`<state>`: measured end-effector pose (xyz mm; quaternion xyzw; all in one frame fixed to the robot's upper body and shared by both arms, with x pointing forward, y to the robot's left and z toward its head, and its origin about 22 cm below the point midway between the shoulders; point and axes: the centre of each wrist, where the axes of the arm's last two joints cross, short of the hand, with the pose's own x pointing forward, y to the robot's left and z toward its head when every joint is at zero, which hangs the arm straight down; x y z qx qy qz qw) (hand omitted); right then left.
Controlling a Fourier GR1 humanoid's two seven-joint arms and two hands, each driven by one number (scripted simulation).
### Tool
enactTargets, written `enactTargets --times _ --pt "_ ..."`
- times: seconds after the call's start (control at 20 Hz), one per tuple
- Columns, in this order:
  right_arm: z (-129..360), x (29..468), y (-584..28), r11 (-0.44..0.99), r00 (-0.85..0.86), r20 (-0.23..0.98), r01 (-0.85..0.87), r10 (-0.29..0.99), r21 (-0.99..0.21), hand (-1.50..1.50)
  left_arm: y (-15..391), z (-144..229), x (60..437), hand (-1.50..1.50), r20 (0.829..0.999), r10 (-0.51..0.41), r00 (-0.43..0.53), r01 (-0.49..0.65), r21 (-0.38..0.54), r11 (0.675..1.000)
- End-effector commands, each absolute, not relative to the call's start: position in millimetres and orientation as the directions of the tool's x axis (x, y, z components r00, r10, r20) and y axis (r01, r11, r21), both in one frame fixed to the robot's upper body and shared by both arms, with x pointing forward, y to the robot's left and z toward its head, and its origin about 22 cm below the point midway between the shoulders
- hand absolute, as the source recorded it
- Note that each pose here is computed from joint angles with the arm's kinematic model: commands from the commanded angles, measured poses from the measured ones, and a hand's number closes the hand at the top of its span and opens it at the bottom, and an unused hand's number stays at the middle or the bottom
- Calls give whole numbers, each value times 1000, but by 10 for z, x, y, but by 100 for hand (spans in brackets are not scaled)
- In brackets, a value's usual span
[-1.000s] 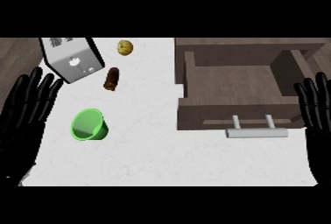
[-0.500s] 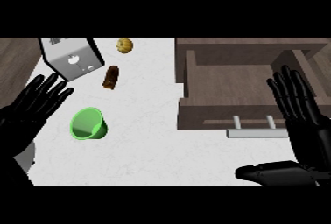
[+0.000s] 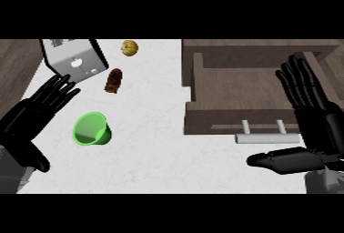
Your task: Pick up the cup, place it into the drawer and close the drawer
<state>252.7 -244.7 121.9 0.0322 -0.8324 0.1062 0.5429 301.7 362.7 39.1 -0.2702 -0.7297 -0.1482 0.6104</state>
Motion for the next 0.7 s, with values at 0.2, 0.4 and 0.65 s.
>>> enactTargets --times 0.2,0.4,0.65 --pt "1272 2644 -2459 974 -430 900 -163 71 -155 -150 3695 -81 3241 -150 989 137 -51 529 -89 844" --pt "1302 2760 -2373 971 -436 898 -180 63 -156 -150 3893 -323 3150 -150 993 111 -47 507 -72 859" --pt "1408 2606 -2585 970 -438 896 -179 69 -162 -150 4029 -571 2956 -150 995 94 -18 482 -74 873"
